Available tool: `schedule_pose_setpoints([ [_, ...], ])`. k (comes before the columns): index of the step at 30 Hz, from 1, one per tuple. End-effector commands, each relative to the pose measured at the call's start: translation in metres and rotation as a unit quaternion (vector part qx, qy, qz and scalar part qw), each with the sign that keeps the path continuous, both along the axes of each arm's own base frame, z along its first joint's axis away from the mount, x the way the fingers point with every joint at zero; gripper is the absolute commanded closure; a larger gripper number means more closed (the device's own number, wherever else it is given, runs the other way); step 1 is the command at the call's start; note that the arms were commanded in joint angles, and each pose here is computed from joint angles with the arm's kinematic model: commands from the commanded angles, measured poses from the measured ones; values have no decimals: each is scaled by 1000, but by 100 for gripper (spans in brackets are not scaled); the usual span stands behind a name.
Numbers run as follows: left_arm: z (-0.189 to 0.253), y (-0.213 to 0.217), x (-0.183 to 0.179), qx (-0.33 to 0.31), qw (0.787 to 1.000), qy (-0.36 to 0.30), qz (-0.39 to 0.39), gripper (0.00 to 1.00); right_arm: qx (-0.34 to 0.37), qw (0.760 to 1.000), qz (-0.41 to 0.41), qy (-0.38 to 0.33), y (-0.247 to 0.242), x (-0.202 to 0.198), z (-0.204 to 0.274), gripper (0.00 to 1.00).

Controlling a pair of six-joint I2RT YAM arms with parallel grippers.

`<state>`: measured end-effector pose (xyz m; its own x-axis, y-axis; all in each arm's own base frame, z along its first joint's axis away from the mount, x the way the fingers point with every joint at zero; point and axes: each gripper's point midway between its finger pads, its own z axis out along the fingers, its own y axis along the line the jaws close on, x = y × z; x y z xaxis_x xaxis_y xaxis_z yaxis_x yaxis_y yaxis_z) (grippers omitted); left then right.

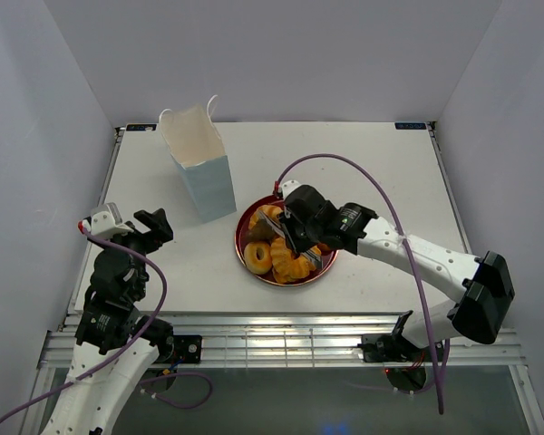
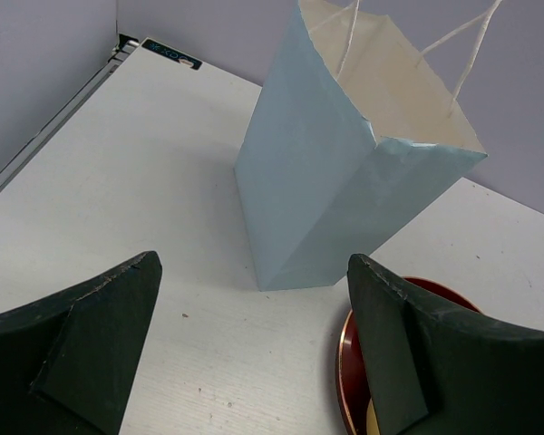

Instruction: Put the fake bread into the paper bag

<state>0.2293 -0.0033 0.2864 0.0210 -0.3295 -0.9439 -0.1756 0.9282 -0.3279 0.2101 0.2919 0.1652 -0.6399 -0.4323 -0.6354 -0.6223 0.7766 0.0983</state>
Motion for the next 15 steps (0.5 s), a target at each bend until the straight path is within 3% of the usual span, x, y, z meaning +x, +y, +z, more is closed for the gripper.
schedule_pose_setpoints([
  [1,0,-2,0,0,1000,-3,-5,6,49,998,-3,-36,5,3,47,80],
  [15,-1,-2,1,1,1000,-1,-4,6,70,995,-2,-66,0,3,92,80],
])
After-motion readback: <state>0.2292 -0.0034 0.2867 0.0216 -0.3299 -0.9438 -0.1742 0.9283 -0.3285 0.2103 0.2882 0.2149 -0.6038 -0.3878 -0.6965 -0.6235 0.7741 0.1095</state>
